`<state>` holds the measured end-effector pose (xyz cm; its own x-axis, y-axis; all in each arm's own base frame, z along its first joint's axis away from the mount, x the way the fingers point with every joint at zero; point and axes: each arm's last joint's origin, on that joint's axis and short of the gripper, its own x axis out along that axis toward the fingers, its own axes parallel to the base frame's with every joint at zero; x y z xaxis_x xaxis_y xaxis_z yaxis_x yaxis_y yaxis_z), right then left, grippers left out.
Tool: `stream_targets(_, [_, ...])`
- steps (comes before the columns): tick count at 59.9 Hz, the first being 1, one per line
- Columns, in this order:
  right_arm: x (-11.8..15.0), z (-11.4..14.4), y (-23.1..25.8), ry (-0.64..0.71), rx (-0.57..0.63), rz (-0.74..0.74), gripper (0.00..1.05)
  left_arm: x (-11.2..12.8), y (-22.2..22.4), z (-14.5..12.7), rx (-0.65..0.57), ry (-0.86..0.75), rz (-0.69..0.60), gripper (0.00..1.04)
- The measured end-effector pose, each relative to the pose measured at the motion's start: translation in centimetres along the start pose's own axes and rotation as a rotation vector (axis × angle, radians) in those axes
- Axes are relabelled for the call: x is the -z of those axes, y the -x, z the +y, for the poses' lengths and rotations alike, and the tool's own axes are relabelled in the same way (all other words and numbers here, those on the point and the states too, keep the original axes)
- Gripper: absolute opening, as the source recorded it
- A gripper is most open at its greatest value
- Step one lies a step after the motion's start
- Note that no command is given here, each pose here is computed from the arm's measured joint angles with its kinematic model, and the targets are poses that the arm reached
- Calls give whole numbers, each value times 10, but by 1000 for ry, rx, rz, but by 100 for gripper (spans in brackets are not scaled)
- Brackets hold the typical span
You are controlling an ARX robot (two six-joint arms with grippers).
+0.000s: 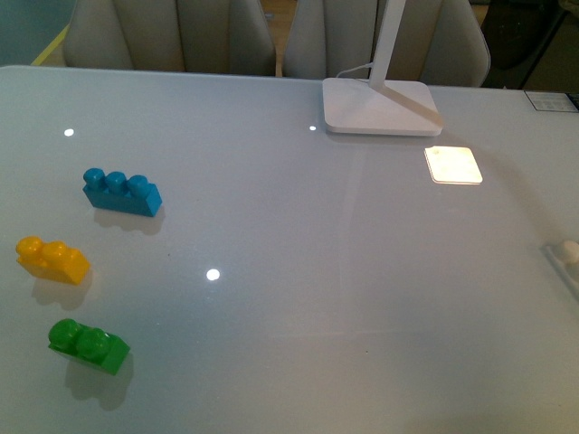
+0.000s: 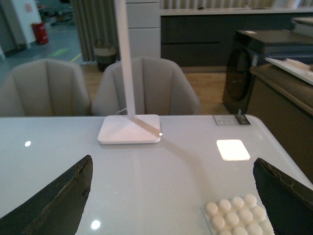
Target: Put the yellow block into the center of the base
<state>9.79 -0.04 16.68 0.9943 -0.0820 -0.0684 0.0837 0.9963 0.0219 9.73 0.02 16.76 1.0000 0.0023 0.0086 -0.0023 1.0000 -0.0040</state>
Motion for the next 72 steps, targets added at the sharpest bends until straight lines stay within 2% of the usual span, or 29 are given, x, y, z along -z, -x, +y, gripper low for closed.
stream_targets(2, [-1,2,-2,-17,158,179,96,0,0,0,-3,0,0,97])
stream_targets(5, [-2,4,-10,13,280,286,96,0,0,0,0,0,0,97])
stream_targets(8, [-2,4,-19,39,356,329,96,0,0,0,0,0,0,97])
stream_targets(11, [-2,4,-28,40,374,351,96,0,0,0,-1,0,0,97])
stream_targets(18, [-1,-2,-48,41,334,365,96,0,0,0,0,0,0,97])
stream_targets(27, [5,-24,-81,69,254,384,96,0,0,0,0,0,0,97])
stream_targets(32, [18,-45,-106,109,200,420,96,0,0,0,0,0,0,97])
stream_targets(37, [43,-67,-136,154,136,509,96,0,0,0,0,0,0,97])
stream_targets(48, [82,-95,-168,160,64,658,96,0,0,0,0,0,0,97])
stream_targets(72, [114,-134,-213,119,63,721,96,0,0,0,0,0,0,97])
